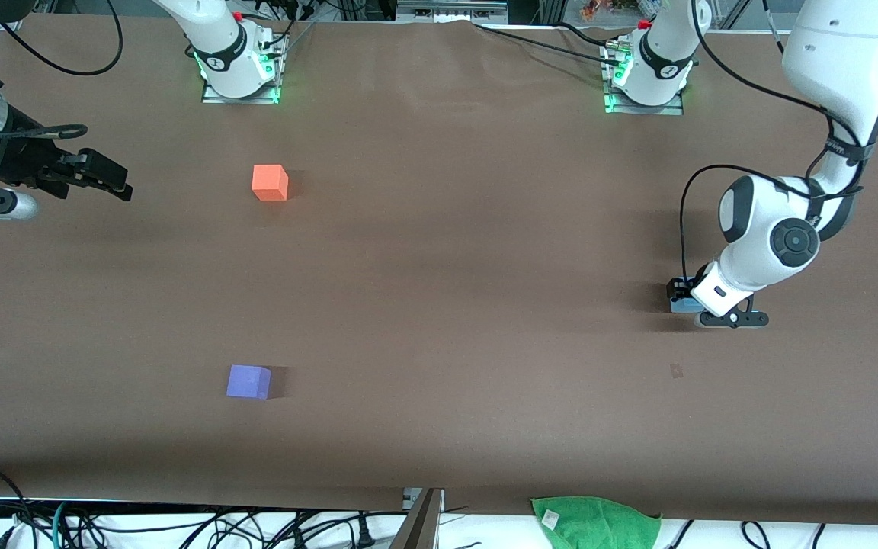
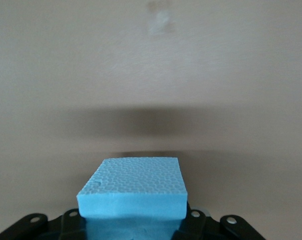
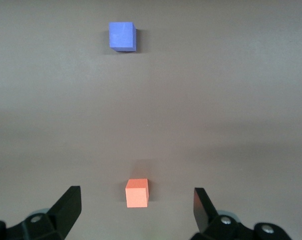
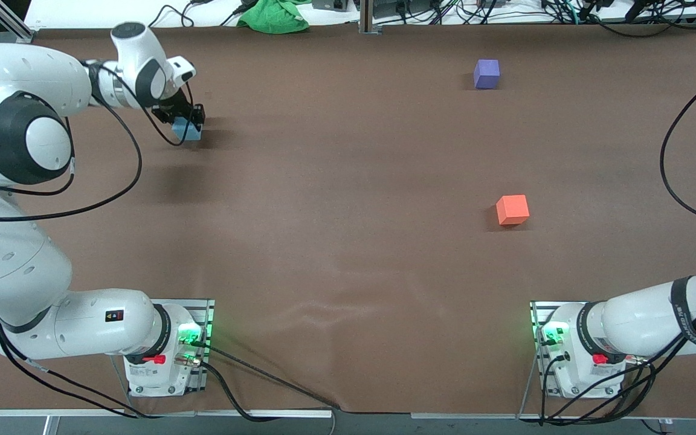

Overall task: Place blue block between orange and purple blocks
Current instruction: 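Lift the blue cube with the left gripper and carry it toward the table's middle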

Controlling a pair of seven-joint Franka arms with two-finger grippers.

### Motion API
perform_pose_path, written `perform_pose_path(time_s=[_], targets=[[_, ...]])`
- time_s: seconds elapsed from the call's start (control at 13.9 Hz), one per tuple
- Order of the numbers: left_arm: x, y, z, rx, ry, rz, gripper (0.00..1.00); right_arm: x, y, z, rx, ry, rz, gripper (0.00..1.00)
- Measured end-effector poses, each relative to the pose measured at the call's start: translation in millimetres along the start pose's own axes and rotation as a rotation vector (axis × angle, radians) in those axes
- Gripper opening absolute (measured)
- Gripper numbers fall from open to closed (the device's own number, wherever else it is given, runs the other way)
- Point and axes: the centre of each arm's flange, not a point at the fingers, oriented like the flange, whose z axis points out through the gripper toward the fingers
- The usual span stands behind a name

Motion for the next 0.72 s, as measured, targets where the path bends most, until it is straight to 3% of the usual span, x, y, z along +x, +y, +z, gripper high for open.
perform_pose_path(time_s=[0.14,0.36,0.5,0.72], targets=[[6,47,-51,-0.003,-0.068,0.075,0.58,0,0,0,0.000,0.000,0.000,1.00],[1,158,-106,-0.015,-0.053,0.153,0.58,0,0,0,0.000,0.000,0.000,1.00],[-15,239,-106,-0.012,-0.047,0.150,0.58,0,0,0,0.000,0.000,0.000,1.00],[-41,359,-57,-0.015,-0.088,0.149,0.58,0,0,0,0.000,0.000,-0.001,1.00]])
